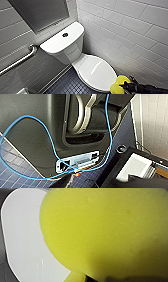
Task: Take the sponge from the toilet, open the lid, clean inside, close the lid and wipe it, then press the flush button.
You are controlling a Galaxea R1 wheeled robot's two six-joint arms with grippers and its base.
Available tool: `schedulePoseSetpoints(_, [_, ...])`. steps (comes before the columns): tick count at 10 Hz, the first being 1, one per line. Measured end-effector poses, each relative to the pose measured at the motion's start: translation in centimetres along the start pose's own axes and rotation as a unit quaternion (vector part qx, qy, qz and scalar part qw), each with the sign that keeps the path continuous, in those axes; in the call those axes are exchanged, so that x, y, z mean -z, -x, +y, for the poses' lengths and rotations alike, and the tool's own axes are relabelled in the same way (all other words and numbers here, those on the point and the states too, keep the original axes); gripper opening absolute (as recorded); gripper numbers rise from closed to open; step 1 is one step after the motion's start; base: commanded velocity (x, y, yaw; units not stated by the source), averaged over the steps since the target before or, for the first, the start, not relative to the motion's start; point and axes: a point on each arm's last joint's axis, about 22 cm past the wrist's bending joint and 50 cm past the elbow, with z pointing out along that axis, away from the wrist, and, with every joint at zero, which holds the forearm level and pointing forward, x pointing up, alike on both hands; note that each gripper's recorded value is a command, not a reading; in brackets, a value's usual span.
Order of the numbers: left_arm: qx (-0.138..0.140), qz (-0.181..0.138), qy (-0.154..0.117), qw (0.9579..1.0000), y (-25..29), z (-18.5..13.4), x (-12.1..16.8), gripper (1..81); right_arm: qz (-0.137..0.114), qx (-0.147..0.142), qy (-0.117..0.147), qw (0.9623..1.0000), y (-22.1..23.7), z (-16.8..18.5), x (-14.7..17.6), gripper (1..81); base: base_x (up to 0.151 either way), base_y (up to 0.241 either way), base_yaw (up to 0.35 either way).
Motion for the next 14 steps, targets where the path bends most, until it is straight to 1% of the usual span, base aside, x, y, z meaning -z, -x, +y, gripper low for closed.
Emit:
schedulePoseSetpoints(1, [0.0, 0.002, 0.0, 1.0, -0.1, -0.1, 0.1, 81.1, -0.008, -0.003, 0.011, 0.9999, 1.0, 1.1, 0.6, 1.0, 0.0, 0.0, 0.0])
schedulePoseSetpoints(2, [0.0, 0.002, 0.0, 1.0, -0.1, -0.1, 0.1, 81.1, -0.022, -0.005, 0.009, 0.9997, 2.6, 0.9, 0.7, 1.0, 0.0, 0.0, 0.0])
schedulePoseSetpoints(3, [0.0, 0.002, 0.001, 1.0, -0.1, 0.0, 0.1, 81.1, -0.035, -0.002, -0.008, 0.9994, 3.9, -0.8, 0.6, 1.0, 0.0, 0.0, 0.0])
schedulePoseSetpoints(4, [0.0, 0.004, 0.002, 1.0, -0.2, 0.1, 0.1, 81.1, -0.042, 0.004, -0.023, 0.9988, 4.4, -2.6, 0.7, 1.0, 0.0, 0.0, 0.0])
schedulePoseSetpoints(5, [0.0, 0.006, 0.003, 1.0, -0.2, 0.1, 0.1, 81.1, -0.04, 0.014, -0.034, 0.9985, 3.8, -4.4, 0.9, 1.0, 0.0, 0.0, 0.0])
schedulePoseSetpoints(6, [0.0, 0.006, 0.003, 1.0, -0.3, 0.1, 0.1, 81.1, -0.031, 0.029, -0.04, 0.9983, 2.1, -6.4, 1.2, 1.0, 0.0, 0.0, 0.0])
schedulePoseSetpoints(7, [0.0, 0.006, 0.003, 1.0, -0.3, 0.1, 0.1, 81.1, -0.018, 0.046, -0.052, 0.9974, 0.0, -9.4, 1.5, 1.0, 0.0, 0.0, 0.0])
schedulePoseSetpoints(8, [0.0, 0.007, 0.004, 1.0, -0.3, 0.1, 0.1, 81.1, -0.013, 0.062, -0.061, 0.9961, -1.1, -12.3, 1.1, 1.0, 0.0, 0.0, 0.0])
schedulePoseSetpoints(9, [0.0, 0.006, 0.004, 1.0, -0.3, 0.1, 0.1, 81.1, -0.019, 0.074, -0.072, 0.9944, -0.8, -15.2, 0.0, 1.0, 0.0, 0.0, 0.0])
schedulePoseSetpoints(10, [0.0, 0.007, 0.004, 1.0, -0.3, 0.2, 0.1, 81.1, -0.033, 0.086, -0.082, 0.9924, 0.4, -18.1, -1.5, 1.0, 0.0, 0.0, 0.0])
schedulePoseSetpoints(12, [0.0, 0.005, 0.001, 1.0, -0.2, -0.2, 0.3, 81.1, -0.057, 0.104, -0.109, 0.987, 3.0, -24.1, -5.0, 1.0, 0.0, 0.0, 0.0])
schedulePoseSetpoints(13, [0.0, 0.005, 0.0, 1.0, -0.2, -0.4, 0.4, 81.1, -0.059, 0.109, -0.11, 0.9862, 3.4, -25.9, -6.7, 1.0, 0.0, 0.0, 0.0])
schedulePoseSetpoints(14, [0.0, 0.005, 0.001, 1.0, -0.2, -0.3, 0.4, 81.1, -0.056, 0.109, -0.107, 0.9867, 3.4, -26.9, -8.4, 1.0, 0.0, 0.0, 0.0])
